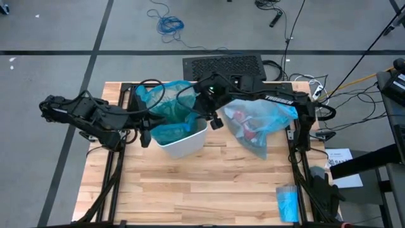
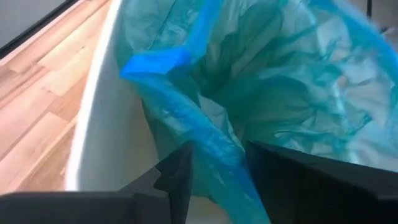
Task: Place trash/remove bag and relplace
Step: Insert the blue trash bag into the white trash bin
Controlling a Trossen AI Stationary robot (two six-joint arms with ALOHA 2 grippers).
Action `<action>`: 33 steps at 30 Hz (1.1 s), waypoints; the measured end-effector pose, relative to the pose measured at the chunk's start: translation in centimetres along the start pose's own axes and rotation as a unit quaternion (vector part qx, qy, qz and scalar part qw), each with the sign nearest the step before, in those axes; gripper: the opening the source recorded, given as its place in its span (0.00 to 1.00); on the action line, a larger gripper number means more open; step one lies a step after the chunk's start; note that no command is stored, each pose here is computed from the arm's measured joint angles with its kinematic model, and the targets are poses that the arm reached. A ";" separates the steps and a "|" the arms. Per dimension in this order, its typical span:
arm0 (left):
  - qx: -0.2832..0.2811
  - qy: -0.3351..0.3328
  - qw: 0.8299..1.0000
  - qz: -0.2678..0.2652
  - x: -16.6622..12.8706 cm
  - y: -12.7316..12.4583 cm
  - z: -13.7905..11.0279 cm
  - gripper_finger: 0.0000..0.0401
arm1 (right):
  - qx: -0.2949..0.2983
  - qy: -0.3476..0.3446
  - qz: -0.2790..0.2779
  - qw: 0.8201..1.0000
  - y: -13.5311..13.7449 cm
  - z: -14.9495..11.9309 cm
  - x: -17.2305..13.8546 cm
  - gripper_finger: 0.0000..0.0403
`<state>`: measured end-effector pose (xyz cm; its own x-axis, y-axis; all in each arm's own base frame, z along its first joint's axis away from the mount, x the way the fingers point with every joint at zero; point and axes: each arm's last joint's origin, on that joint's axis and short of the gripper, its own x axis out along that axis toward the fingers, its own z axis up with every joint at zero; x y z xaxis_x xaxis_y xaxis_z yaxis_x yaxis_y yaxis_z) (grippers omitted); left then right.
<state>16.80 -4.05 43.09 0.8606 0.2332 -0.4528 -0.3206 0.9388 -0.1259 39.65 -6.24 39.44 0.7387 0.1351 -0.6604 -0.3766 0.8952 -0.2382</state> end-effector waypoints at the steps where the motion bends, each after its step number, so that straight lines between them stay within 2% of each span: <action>1: -0.001 0.000 1.000 0.000 0.0 0.0 0.0 0.17 | 0.008 0.002 -0.001 1.000 -0.1 -0.1 0.3 0.29; 5: -0.004 0.000 1.000 0.000 0.0 0.0 0.0 0.17 | 0.037 -0.001 -0.003 0.999 0.0 0.1 -0.2 0.08; 7: -0.004 0.000 1.000 0.000 0.0 0.0 0.0 0.17 | 0.042 -0.004 -0.007 0.999 0.2 0.2 -1.2 0.02; 12: -0.004 0.001 1.000 -0.002 0.0 0.0 0.0 0.17 | 0.063 -0.009 -0.017 0.998 1.0 0.7 -3.6 0.00; 15: -0.003 0.001 1.000 -0.002 0.0 0.0 0.0 0.17 | 0.073 -0.015 0.002 0.997 1.7 0.9 -4.6 0.00; 18: -0.003 0.002 1.000 0.002 0.0 0.1 0.0 0.17 | 0.078 -0.013 0.043 0.996 2.8 1.1 -4.5 0.00; 22: -0.004 0.000 1.000 0.020 0.2 0.5 0.1 0.17 | 0.068 -0.006 0.061 0.996 4.1 1.6 -4.2 0.00; 25: -0.003 0.029 0.999 0.031 0.4 1.2 -0.2 0.17 | 0.061 -0.012 0.066 0.996 4.7 2.0 -4.0 0.00; 28: -0.019 0.078 0.996 -0.033 1.0 1.6 -0.3 0.17 | 0.058 -0.014 0.069 0.996 5.0 2.2 -3.9 0.00; 30: -0.018 0.080 0.994 -0.066 1.3 1.7 0.0 0.17 | 0.063 -0.013 0.070 0.995 5.0 2.2 -3.9 0.00; 33: 0.013 0.070 0.993 -0.093 1.3 1.8 0.4 0.17 | 0.071 -0.011 0.068 0.995 4.9 2.2 -3.9 0.00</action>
<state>17.45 -1.99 42.61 0.8402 0.0192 -0.5420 -0.1494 0.9689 -0.1973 36.13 -1.42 42.38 0.6995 0.2667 -0.6630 -0.3925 0.9187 -0.0445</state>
